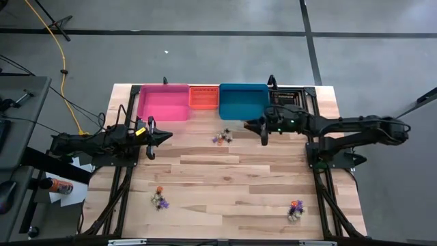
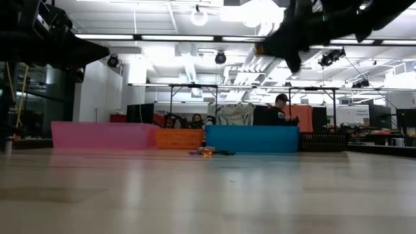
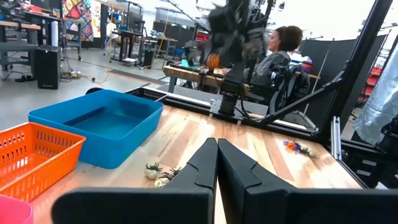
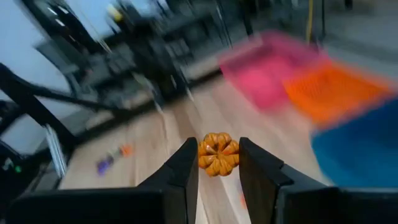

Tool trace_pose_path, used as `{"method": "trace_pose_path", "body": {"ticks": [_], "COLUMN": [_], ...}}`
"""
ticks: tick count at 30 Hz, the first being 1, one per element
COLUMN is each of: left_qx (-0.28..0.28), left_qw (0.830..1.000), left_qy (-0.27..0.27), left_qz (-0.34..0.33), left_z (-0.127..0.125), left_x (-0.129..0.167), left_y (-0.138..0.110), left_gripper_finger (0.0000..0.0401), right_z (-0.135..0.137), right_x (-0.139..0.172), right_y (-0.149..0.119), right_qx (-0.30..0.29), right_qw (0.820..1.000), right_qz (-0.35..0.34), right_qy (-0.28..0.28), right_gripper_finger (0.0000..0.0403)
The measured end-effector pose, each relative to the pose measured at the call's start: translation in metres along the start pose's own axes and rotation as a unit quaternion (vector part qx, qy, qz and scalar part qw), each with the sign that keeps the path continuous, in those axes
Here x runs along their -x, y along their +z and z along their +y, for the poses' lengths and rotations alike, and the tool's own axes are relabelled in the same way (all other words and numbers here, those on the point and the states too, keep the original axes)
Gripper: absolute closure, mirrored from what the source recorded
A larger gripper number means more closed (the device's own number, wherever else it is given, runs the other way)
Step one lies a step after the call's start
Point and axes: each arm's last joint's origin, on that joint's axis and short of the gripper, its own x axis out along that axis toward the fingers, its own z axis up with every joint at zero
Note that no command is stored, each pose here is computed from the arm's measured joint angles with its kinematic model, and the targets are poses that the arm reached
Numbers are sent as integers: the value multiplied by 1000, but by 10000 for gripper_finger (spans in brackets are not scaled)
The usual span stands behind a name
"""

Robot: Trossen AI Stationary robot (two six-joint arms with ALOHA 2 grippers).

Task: Sort Halloween decoration
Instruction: Put the orange pumpkin toy into the black bin

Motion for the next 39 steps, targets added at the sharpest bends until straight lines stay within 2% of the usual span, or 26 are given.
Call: {"method": "trace_pose_path", "body": {"ticks": [3, 7, 11, 18, 20, 22, 25, 29, 31, 35, 39], "left_qx": [0, 0, 0, 0, 0, 0, 0, 0, 0, 0, 0], "left_qw": [1000, 1000, 1000, 1000, 1000, 1000, 1000, 1000, 1000, 1000, 1000], "left_qy": [0, 0, 0, 0, 0, 0, 0, 0, 0, 0, 0], "left_qz": [0, 0, 0, 0, 0, 0, 0, 0, 0, 0, 0], "left_z": [0, 0, 0, 0, 0, 0, 0, 0, 0, 0, 0], "left_x": [0, 0, 0, 0, 0, 0, 0, 0, 0, 0, 0], "left_y": [0, 0, 0, 0, 0, 0, 0, 0, 0, 0, 0], "left_gripper_finger": [401, 401, 401, 401, 401, 401, 401, 401, 401, 401, 401], "right_z": [17, 37, 48, 49, 46, 35, 9, -36, -60, -98, -131], "right_x": [-2, -1, 0, 0, 0, 3, 11, 24, 33, 47, 58], "right_y": [16, 33, 37, 34, 34, 37, 43, 41, 37, 34, 44], "right_qx": [35, 51, 68, 72, 62, 33, -22, -97, -132, -176, -179], "right_qw": [998, 996, 994, 994, 995, 993, 971, 937, 917, 883, 833], "right_qz": [-38, -70, -83, -77, -74, -88, -116, -82, -47, 34, 124], "right_qy": [28, 36, 30, 22, 1, -71, -209, -325, -373, -434, -509], "right_gripper_finger": [319, 319, 319, 319, 319, 319, 311, 296, 291, 289, 289]}}
